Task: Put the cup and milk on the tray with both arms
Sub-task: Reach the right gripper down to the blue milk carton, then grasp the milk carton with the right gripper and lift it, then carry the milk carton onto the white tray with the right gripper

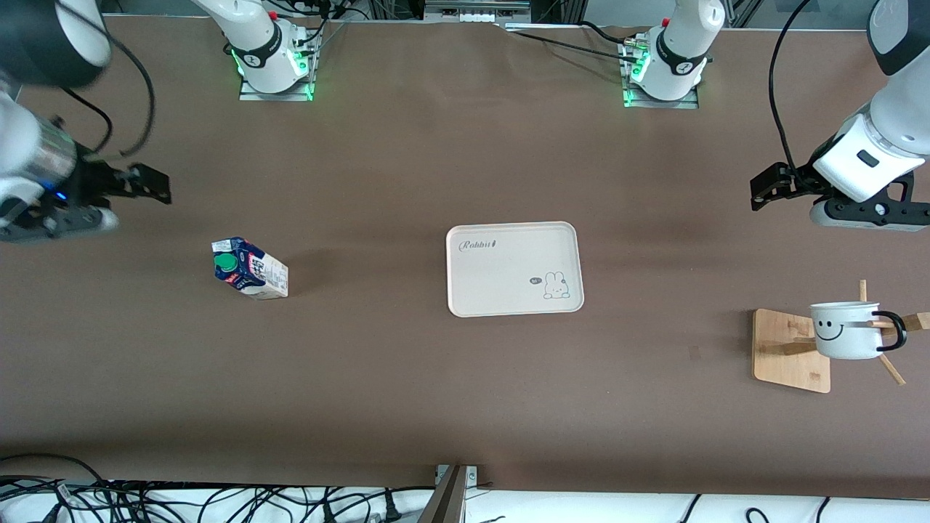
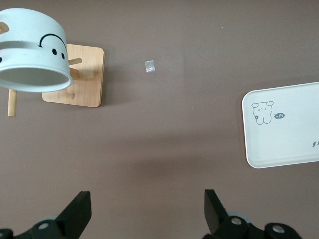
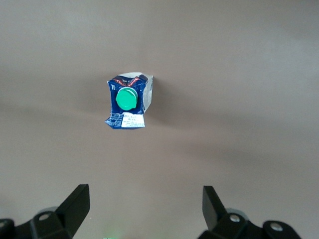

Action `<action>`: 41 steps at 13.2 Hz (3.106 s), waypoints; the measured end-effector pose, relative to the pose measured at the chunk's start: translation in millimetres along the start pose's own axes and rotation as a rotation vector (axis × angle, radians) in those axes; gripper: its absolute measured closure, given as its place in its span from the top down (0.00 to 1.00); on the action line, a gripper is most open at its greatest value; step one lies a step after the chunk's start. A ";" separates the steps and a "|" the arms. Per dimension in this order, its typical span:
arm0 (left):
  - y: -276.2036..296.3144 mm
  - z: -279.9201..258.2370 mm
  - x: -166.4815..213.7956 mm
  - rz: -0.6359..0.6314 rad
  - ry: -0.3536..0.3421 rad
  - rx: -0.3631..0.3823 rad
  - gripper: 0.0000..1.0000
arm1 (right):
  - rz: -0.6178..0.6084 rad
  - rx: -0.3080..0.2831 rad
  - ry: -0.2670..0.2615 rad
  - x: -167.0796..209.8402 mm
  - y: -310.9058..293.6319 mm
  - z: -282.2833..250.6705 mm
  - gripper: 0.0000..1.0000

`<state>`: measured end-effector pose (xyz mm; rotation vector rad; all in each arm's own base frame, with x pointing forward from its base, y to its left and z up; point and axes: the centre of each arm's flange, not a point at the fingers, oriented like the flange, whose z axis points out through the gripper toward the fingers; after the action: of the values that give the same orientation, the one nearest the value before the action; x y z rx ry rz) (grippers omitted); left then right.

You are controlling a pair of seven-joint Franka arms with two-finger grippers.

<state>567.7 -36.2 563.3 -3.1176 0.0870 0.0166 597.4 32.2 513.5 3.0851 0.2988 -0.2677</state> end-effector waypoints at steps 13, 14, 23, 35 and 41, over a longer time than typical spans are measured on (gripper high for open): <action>0.0 -0.1 0.0 0.000 0.000 0.000 1.00 | 0.025 0.046 0.109 31.1 -46.1 153.7 1.00; 0.0 -0.1 0.0 0.000 0.000 0.000 1.00 | 0.026 0.045 0.110 31.5 -46.1 159.2 1.00; 0.0 -0.1 0.0 0.000 0.000 0.000 1.00 | 0.033 0.045 0.110 32.5 -45.9 168.9 0.48; -0.5 -0.1 0.0 -0.001 0.000 0.000 1.00 | 0.118 0.205 0.126 52.3 -273.8 91.1 0.49; -0.9 -0.1 -0.1 -0.002 -0.001 0.000 1.00 | 0.175 0.212 0.134 38.9 -481.1 123.8 0.49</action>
<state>567.6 -35.2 563.4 -3.1176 0.0844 0.0174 521.4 505.7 378.3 3.3179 0.0011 -0.0924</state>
